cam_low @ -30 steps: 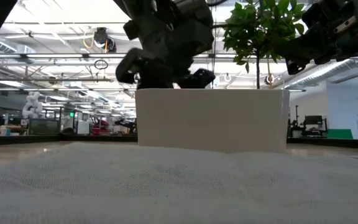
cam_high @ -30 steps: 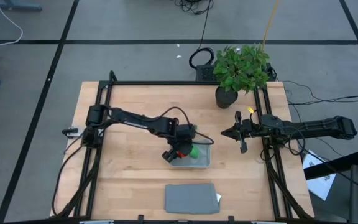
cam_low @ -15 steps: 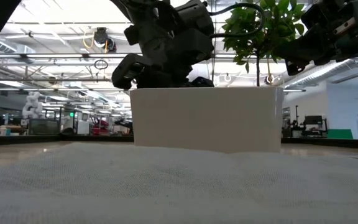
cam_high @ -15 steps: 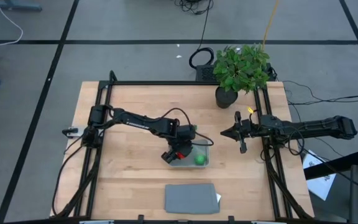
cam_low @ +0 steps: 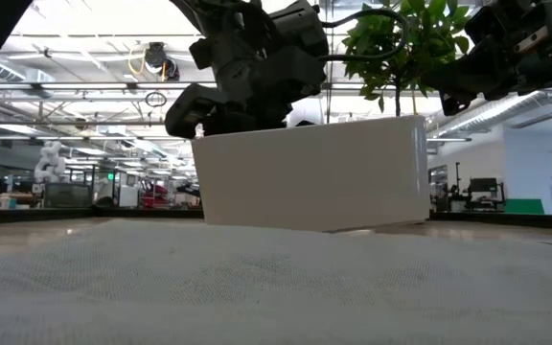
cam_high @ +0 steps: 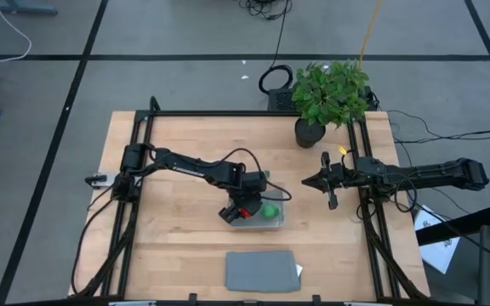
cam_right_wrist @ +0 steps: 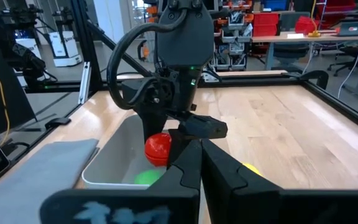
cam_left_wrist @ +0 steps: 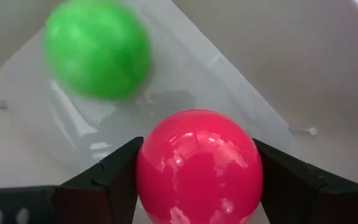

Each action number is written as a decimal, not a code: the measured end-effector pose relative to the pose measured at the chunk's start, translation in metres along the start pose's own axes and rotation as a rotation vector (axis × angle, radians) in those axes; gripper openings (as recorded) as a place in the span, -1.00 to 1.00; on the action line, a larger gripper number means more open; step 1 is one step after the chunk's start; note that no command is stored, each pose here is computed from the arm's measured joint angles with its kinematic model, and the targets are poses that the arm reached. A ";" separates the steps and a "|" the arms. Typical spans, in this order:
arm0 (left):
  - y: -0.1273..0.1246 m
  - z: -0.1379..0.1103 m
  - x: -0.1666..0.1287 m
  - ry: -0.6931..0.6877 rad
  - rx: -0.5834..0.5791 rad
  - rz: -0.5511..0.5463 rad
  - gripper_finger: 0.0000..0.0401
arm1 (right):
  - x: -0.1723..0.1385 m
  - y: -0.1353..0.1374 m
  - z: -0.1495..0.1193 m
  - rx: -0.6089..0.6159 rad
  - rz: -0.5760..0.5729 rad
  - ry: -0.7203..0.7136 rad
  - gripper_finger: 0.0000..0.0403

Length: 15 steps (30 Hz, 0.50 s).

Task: Pick and placing Produce into tupperware
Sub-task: Put the tomato into the gray bin

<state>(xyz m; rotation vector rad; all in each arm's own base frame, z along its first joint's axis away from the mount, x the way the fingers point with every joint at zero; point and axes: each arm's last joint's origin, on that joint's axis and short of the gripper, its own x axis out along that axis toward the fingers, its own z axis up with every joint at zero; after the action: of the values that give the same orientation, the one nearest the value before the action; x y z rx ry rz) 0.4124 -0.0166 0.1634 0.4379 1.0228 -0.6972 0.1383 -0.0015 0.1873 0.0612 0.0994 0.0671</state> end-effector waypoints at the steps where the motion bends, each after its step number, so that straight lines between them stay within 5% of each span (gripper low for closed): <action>1: 0.000 0.000 0.000 -0.001 0.004 0.000 0.28 | 0.000 0.000 0.000 -0.004 0.000 0.000 -1.00; 15: 0.001 0.001 0.000 -0.008 0.017 0.010 0.33 | 0.000 0.000 0.000 -0.015 0.000 0.000 -1.00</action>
<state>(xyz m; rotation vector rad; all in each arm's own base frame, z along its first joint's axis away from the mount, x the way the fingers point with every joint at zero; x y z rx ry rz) 0.4136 -0.0165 0.1638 0.4548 1.0075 -0.6984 0.1383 -0.0015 0.1873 0.0464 0.0993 0.0673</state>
